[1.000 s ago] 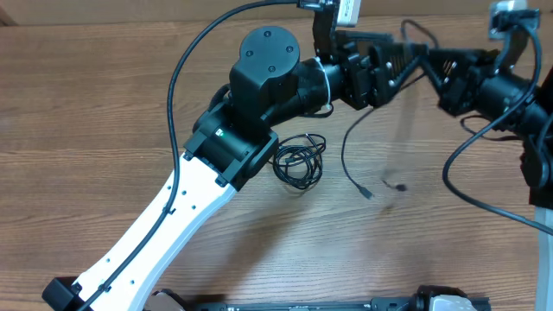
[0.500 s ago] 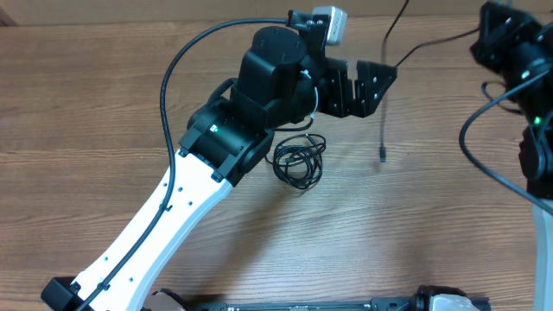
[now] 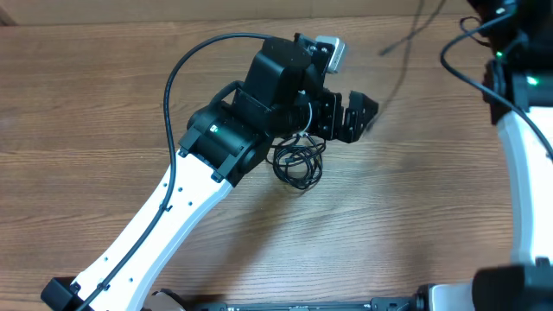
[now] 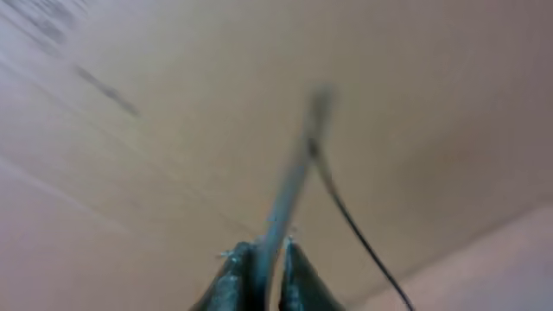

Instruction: Untangle cables

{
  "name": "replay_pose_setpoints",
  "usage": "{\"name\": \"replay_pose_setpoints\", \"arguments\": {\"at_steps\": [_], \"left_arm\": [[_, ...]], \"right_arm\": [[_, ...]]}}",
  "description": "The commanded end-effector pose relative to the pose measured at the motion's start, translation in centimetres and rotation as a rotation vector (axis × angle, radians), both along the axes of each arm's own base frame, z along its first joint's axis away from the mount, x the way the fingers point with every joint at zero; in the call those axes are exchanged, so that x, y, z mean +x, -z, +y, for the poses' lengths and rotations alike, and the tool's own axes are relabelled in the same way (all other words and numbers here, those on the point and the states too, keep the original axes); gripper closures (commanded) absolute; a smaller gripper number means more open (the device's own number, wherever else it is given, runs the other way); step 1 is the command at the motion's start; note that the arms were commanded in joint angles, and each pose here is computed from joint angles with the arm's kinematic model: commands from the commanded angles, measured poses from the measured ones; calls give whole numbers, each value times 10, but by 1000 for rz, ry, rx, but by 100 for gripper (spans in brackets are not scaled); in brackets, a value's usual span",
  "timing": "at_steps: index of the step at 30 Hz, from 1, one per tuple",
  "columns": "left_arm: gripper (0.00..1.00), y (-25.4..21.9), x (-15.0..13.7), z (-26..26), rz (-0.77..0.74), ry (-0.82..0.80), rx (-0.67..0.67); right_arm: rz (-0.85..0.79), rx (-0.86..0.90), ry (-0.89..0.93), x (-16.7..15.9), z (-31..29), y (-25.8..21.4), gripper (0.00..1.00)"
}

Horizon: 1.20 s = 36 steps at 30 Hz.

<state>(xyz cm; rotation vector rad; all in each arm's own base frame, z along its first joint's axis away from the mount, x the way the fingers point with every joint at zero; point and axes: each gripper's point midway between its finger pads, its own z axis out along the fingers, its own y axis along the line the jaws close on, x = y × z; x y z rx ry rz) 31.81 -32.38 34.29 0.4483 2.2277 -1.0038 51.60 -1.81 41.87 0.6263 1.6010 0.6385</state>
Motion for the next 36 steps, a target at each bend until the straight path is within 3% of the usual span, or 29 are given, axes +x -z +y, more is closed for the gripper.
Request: {"name": "replay_pose_setpoints", "arguments": {"at_steps": [1, 2, 4, 7, 11, 15, 20, 27, 32, 36], "left_arm": [[0, -6, 1, 4, -36, 9, 19], [0, -4, 0, 4, -34, 12, 24], [0, -1, -2, 5, -33, 20, 40], [0, 0, -2, 6, -37, 27, 50], [0, 1, -3, 6, -33, 27, 53], [0, 8, -7, 9, -5, 28, 74], [0, 23, -10, 22, 60, 5, 124], [0, 49, 2, 77, 312, -198, 135], [0, 67, -16, 100, 452, -218, 190], [0, 77, -30, 108, 470, -173, 264]], "right_arm": [[98, 18, 57, 8, -20, 32, 61], [147, 16, 110, 6, -34, 45, 53], [246, -33, 220, -3, -65, 69, 28], [362, -142, 341, -22, -107, 91, 10], [513, -174, 473, -53, -151, 117, 10], [622, -129, 446, -72, -160, 140, 5], [720, -33, 264, -82, -126, 165, 0], [889, 93, 43, -108, -66, 192, 0], [979, 92, -22, -122, -37, 204, 0], [992, 61, -86, -121, -8, 206, 0]]}}
